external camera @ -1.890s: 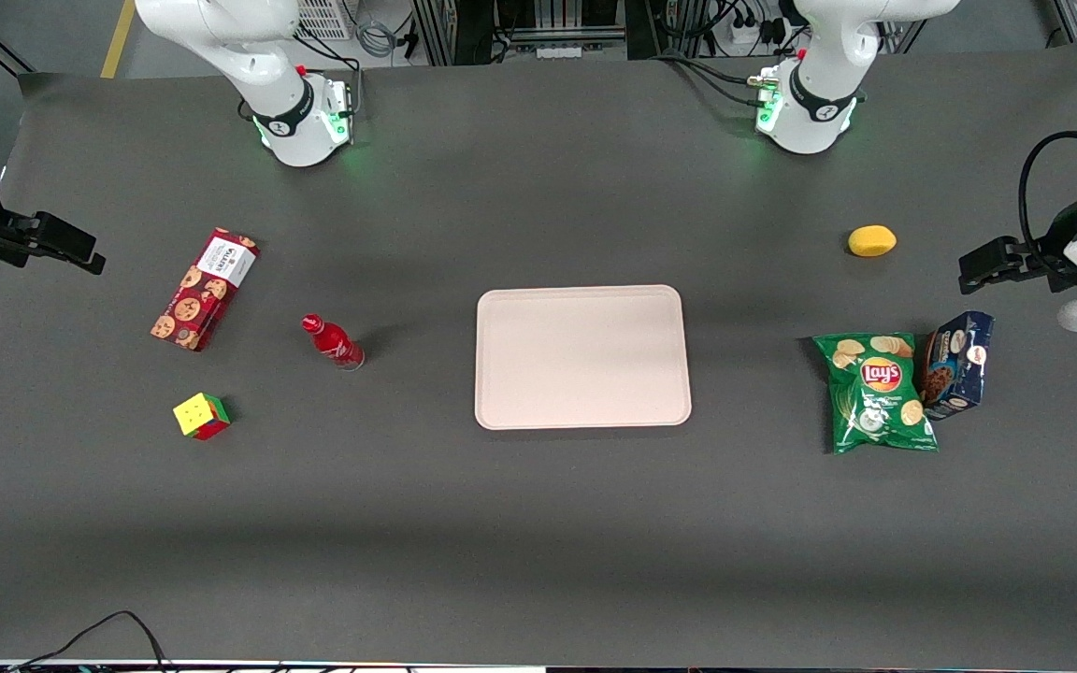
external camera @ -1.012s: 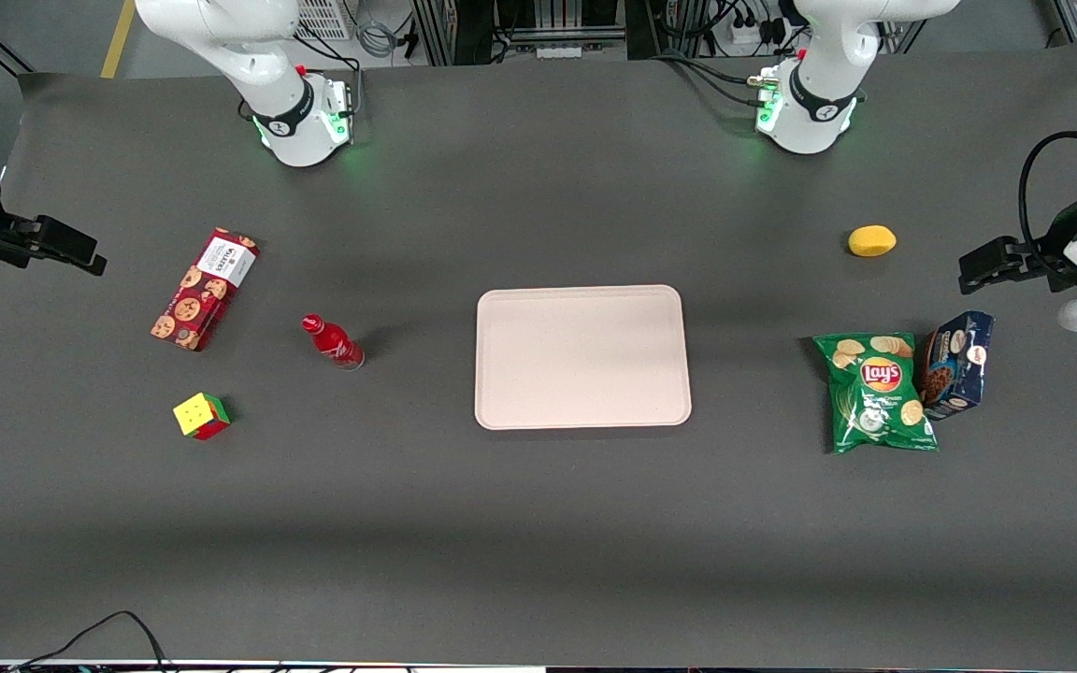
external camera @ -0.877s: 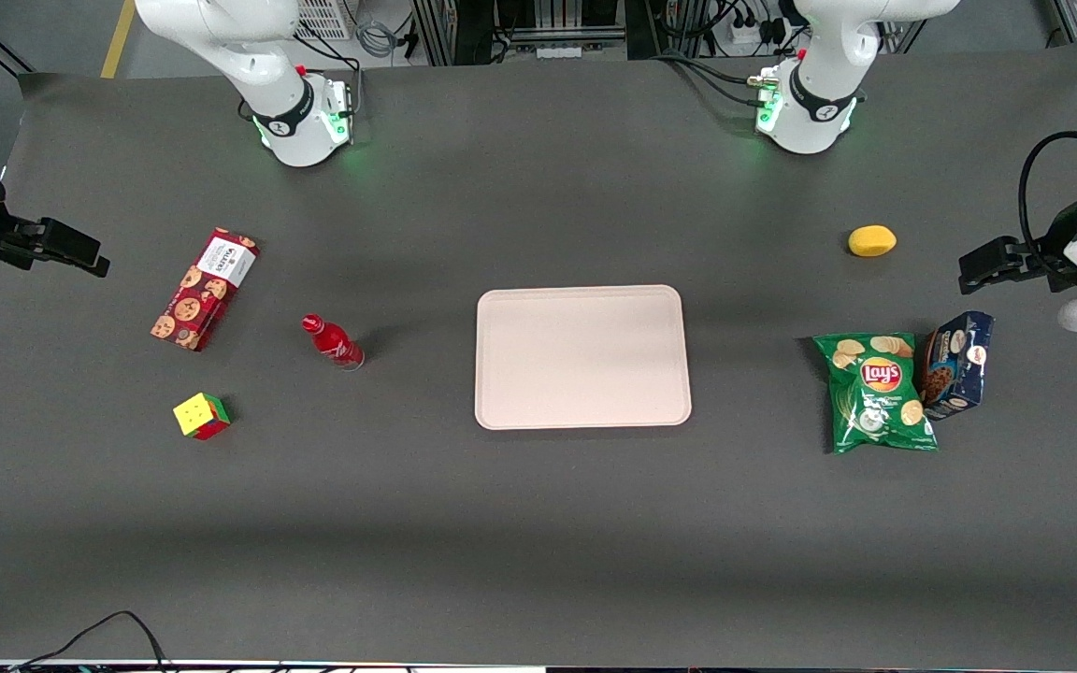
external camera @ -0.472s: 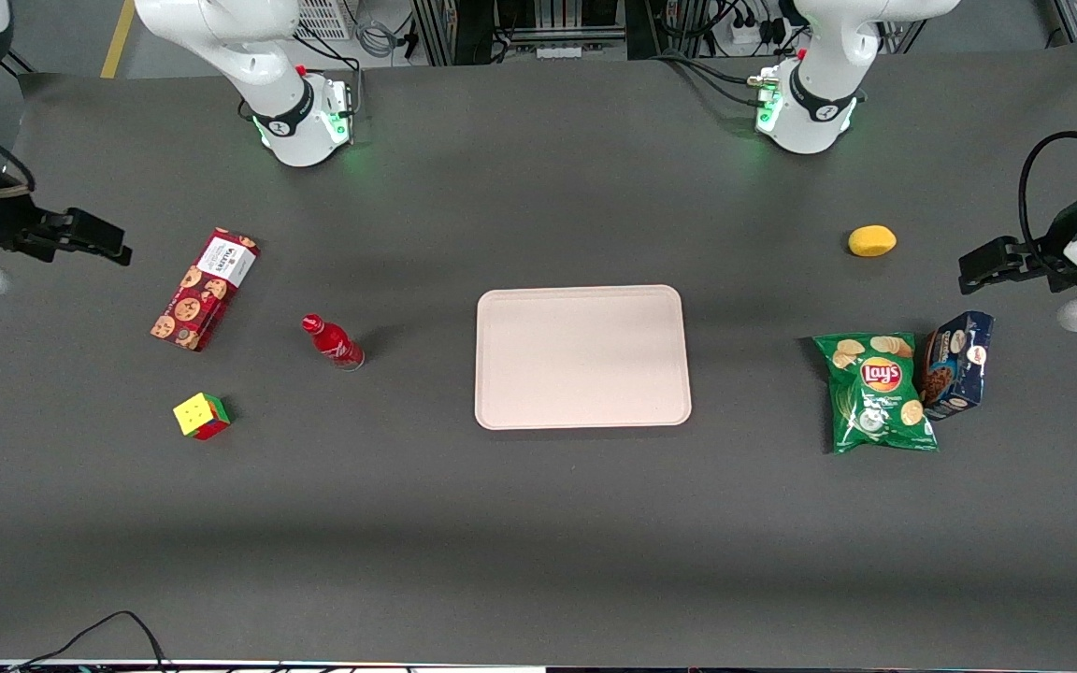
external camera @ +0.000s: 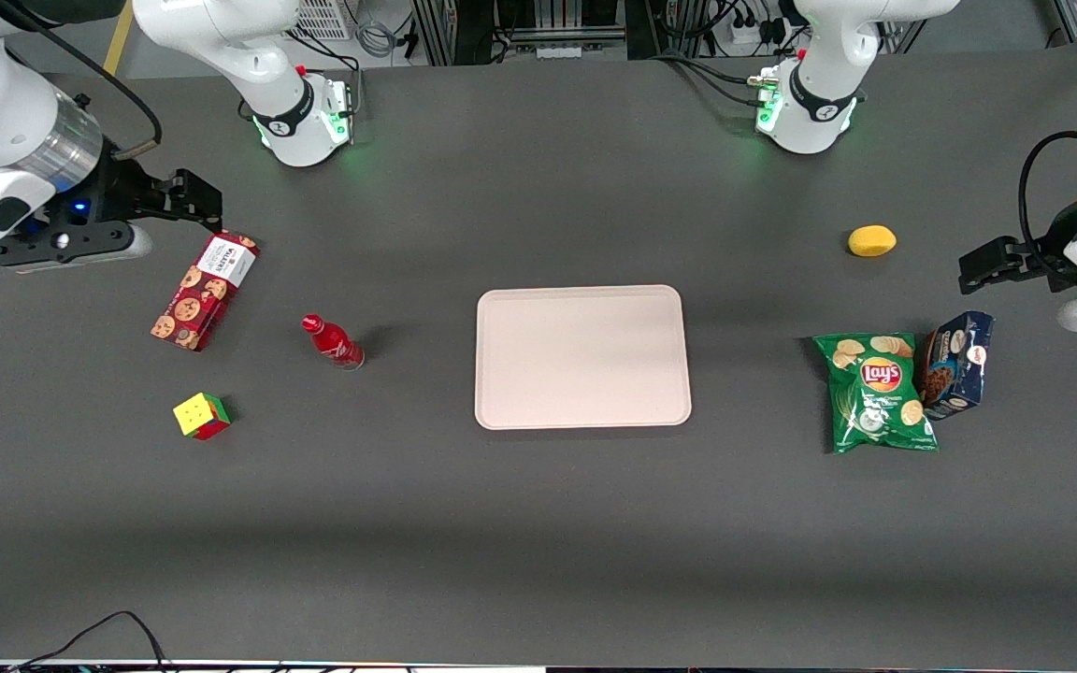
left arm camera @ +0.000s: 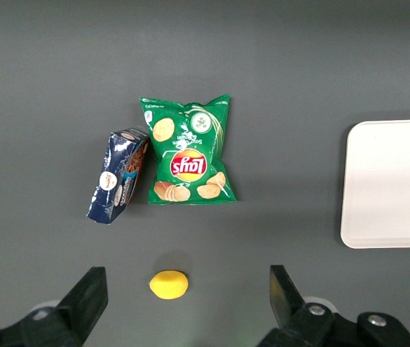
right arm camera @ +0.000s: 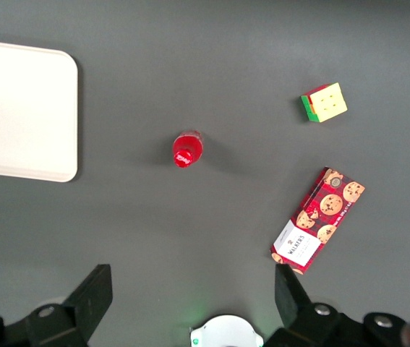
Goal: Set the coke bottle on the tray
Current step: 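Move the open right gripper over the red Coca-Cola bottle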
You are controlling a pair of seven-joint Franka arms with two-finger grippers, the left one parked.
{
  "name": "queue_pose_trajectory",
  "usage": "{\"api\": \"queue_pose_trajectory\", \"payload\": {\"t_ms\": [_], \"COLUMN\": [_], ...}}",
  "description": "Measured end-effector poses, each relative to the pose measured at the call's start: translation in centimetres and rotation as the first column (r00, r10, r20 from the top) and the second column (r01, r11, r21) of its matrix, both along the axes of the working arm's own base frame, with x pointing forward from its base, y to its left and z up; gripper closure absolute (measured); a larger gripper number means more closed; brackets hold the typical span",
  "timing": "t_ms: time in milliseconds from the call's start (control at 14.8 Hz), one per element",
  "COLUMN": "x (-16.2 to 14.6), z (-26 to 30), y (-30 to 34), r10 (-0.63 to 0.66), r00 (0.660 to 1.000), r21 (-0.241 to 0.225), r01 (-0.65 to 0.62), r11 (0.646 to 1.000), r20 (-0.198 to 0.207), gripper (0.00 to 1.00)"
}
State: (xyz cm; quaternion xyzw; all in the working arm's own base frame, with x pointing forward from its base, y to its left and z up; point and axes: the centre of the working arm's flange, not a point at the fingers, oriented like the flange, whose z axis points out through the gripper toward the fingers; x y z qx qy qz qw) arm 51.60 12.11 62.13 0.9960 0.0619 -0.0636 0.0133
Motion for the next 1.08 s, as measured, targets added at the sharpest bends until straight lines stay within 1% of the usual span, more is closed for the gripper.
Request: {"api": "queue_pose_trajectory", "payload": {"t_ms": [202,405,742,945,1080], "x": [0.2,0.8,0.5,0.0,-0.3], "z": [-2.2,-7.9,-17.8,-21.3,-22.9], "y": [0.1,1.1,2.3,2.2,2.3], "r10": [0.001,0.018,0.043,0.045,0.048], "r00": [0.999,0.999,0.999,0.998,0.998], "r21": [-0.007,-0.008,0.006,0.011,0.013], "r01": [-0.002,-0.019,-0.043,-0.045,-0.048], "r11": [1.000,1.000,0.999,0.999,0.999], "r20": [-0.033,-0.039,0.013,0.032,0.036], "gripper": [0.00,0.00,0.00,0.00,0.00]}}
